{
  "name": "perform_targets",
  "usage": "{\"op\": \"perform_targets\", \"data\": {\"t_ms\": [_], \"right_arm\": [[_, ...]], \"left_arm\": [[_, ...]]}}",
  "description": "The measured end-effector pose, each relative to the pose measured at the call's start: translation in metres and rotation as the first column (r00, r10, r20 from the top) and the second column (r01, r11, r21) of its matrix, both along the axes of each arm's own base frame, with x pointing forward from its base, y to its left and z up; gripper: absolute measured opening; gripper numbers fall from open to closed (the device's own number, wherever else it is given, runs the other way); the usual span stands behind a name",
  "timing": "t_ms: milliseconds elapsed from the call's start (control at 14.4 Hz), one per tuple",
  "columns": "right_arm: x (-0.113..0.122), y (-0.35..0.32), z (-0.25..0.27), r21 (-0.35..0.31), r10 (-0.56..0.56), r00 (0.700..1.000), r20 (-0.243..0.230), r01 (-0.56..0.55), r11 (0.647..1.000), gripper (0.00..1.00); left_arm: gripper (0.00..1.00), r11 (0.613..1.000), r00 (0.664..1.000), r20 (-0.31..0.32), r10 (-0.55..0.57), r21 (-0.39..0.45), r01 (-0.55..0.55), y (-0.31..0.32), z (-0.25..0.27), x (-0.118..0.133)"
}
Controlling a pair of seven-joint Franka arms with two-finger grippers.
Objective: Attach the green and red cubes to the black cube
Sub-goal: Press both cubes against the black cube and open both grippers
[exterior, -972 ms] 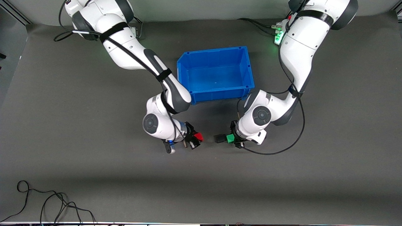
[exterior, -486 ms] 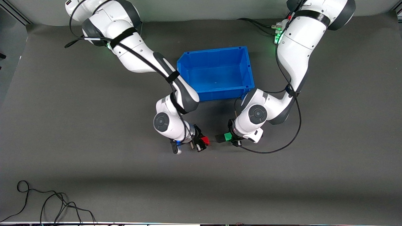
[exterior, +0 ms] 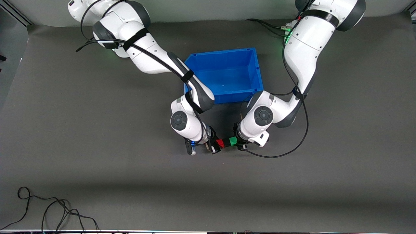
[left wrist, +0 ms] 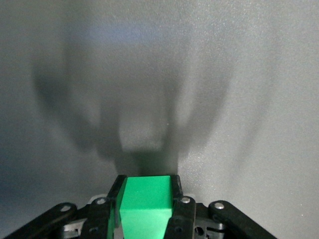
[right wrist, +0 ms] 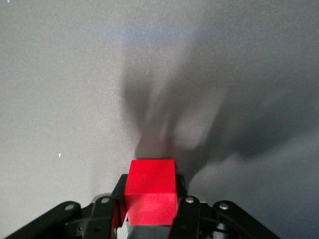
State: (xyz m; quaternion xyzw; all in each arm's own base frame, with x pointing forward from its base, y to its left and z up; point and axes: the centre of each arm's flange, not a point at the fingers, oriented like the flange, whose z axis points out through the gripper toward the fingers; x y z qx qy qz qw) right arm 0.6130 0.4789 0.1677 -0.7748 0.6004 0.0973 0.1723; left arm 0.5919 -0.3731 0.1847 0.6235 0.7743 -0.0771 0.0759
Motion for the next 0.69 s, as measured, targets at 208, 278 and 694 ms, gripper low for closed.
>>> {"op": "perform_targets", "data": {"t_ms": [208, 278, 694], "right_arm": [[0.0, 0.002, 0.001, 0.001, 0.002, 1.0, 0.003, -0.002, 1.0, 0.48], [0.001, 0.002, 0.002, 0.0, 0.005, 1.0, 0.008, -0.005, 1.0, 0.58], [0.032, -0.042, 0.031, -0.143, 0.062, 0.998, 0.028, -0.057, 0.988, 1.0]], "left_arm": [[0.52, 1.0, 1.0, 0.002, -0.004, 0.001, 0.004, -0.001, 0.0, 0.0], [0.64, 1.0, 1.0, 0.005, -0.009, 0.002, 0.009, -0.001, 0.001, 0.0], [1.0, 0.969, 0.972, -0.012, -0.236, 0.071, 0.236, 0.036, 0.054, 0.023]]}}
